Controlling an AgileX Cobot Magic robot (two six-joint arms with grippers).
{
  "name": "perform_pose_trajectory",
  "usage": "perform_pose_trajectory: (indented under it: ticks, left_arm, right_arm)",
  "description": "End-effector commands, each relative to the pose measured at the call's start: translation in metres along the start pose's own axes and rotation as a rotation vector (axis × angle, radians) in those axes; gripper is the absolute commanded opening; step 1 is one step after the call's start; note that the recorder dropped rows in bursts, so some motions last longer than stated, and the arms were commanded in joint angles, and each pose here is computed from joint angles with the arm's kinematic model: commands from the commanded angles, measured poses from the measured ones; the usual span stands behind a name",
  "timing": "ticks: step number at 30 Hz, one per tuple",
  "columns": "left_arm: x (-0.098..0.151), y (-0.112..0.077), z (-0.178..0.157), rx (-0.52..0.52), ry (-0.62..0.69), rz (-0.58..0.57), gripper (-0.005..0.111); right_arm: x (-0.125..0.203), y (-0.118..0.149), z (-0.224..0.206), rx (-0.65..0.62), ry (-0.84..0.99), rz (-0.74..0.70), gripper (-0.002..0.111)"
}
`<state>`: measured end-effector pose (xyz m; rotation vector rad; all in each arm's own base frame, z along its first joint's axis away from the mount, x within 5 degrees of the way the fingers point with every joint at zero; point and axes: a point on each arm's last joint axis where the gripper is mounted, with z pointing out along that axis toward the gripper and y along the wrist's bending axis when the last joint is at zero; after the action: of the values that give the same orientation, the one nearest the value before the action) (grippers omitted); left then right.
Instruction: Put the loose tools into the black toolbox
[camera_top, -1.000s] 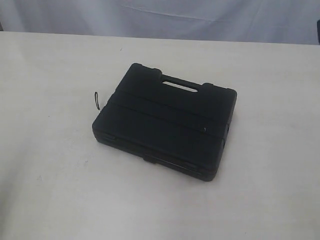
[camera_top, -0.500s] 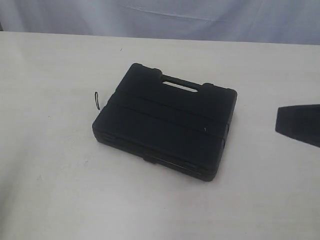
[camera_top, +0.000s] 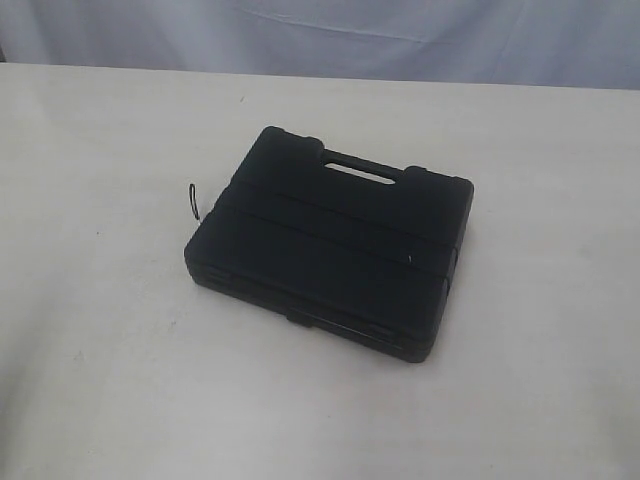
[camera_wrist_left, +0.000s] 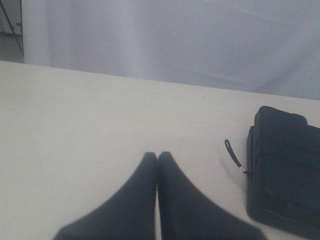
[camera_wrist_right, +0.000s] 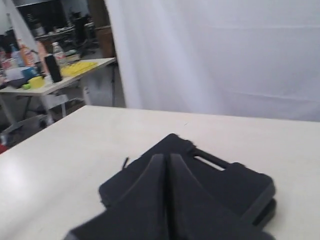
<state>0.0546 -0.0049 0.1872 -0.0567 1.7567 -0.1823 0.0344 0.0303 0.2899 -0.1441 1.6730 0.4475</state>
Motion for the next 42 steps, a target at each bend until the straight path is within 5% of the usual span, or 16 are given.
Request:
perform_pose_trajectory:
  ticks: [1,8,12,18,42]
  left_arm:
    - [-0.001,0.000,0.000,0.004,0.001,0.004,0.000]
    - [-0.001,0.000,0.000,0.004,0.001,0.004,0.000]
    - [-0.001,0.000,0.000,0.004,0.001,0.004,0.000]
    - [-0.001,0.000,0.000,0.004,0.001,0.004,0.000]
    - [-0.001,0.000,0.000,0.004,0.001,0.004,0.000]
  right_arm:
    - [0.016,-0.006,-0.005,0.105,-0.068,-0.087,0.000]
    - [0.039,-0.021,0.006,0.179,-0.051,-0.155,0.000]
    - [0.063,-0.039,0.012,0.299,0.053,-0.316,0.000]
    - [0.076,-0.053,0.011,0.426,0.085,-0.176,0.000]
    - [0.097,-0.059,0.015,0.432,0.137,-0.199,0.000]
